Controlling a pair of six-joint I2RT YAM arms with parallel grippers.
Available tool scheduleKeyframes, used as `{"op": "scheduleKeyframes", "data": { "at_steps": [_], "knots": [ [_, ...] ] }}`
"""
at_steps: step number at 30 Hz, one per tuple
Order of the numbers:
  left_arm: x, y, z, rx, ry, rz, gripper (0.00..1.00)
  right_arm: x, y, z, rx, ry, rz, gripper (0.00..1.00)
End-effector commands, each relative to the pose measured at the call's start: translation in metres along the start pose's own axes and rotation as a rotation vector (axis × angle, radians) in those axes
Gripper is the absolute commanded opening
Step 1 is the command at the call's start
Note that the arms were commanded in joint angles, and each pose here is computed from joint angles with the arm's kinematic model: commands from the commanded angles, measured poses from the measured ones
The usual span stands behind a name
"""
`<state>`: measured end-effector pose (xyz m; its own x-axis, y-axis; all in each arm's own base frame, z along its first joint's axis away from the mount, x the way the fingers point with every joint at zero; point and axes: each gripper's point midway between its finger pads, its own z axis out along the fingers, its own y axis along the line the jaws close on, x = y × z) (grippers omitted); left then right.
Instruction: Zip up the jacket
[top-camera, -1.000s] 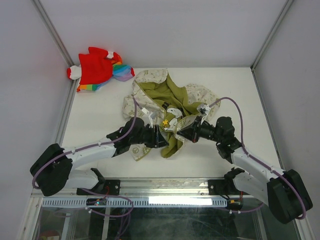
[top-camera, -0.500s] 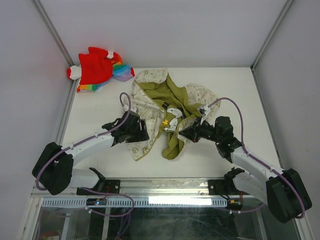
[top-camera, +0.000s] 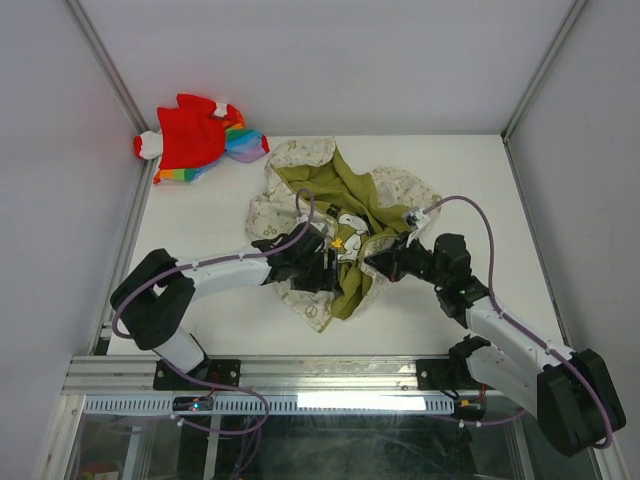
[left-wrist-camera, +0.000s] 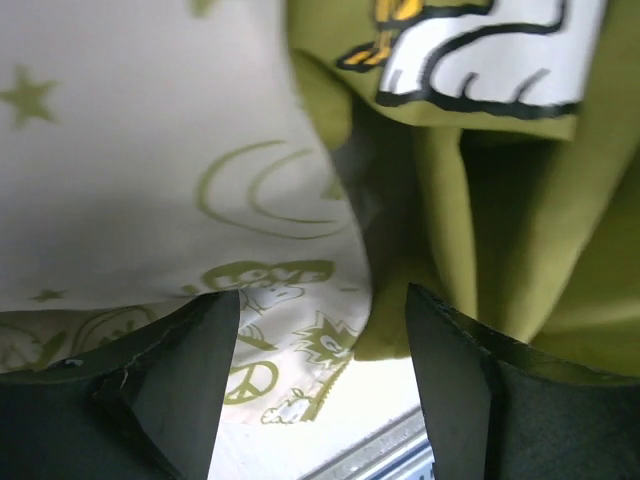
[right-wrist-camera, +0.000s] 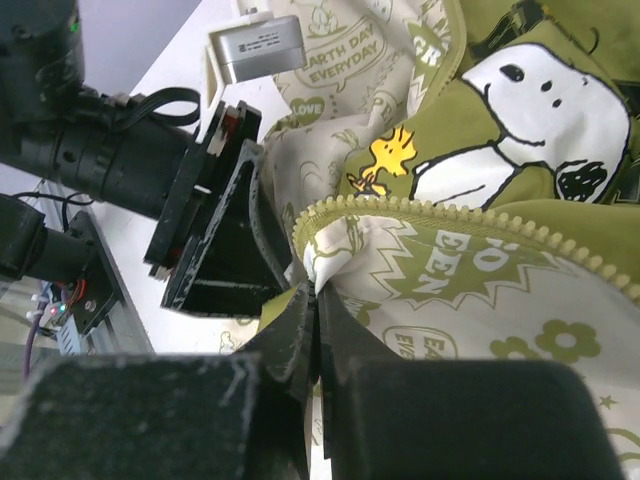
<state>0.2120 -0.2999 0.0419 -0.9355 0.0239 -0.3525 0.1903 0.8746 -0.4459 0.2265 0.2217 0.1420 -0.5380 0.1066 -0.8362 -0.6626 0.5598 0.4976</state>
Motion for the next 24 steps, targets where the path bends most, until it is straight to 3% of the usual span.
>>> {"op": "scheduleKeyframes", "data": {
  "at_steps": [1,8,12,18,24],
  "knots": [
    [-0.021,-0.034,-0.024,0.074,-0.055,0.026,0.69,-0.028,-0.001,-0.005,0.038,-0.092,-0.057,0.0],
    [0.001,-0.004,-0.051,-0.128,0.005,0.102,0.68,-0.028,-0.006,-0.008,0.083,-0.09,-0.051,0.0],
    [0.025,0.005,-0.05,-0.184,0.098,0.184,0.58,-0.03,-0.011,-0.009,0.112,-0.102,-0.05,0.0],
    [0.029,0.023,-0.045,-0.288,0.16,0.263,0.46,-0.028,-0.013,-0.009,0.116,-0.099,-0.046,0.0],
    [0.033,0.021,-0.035,-0.306,0.201,0.318,0.47,-0.027,-0.014,-0.008,0.118,-0.094,-0.043,0.0]
  ]
}}
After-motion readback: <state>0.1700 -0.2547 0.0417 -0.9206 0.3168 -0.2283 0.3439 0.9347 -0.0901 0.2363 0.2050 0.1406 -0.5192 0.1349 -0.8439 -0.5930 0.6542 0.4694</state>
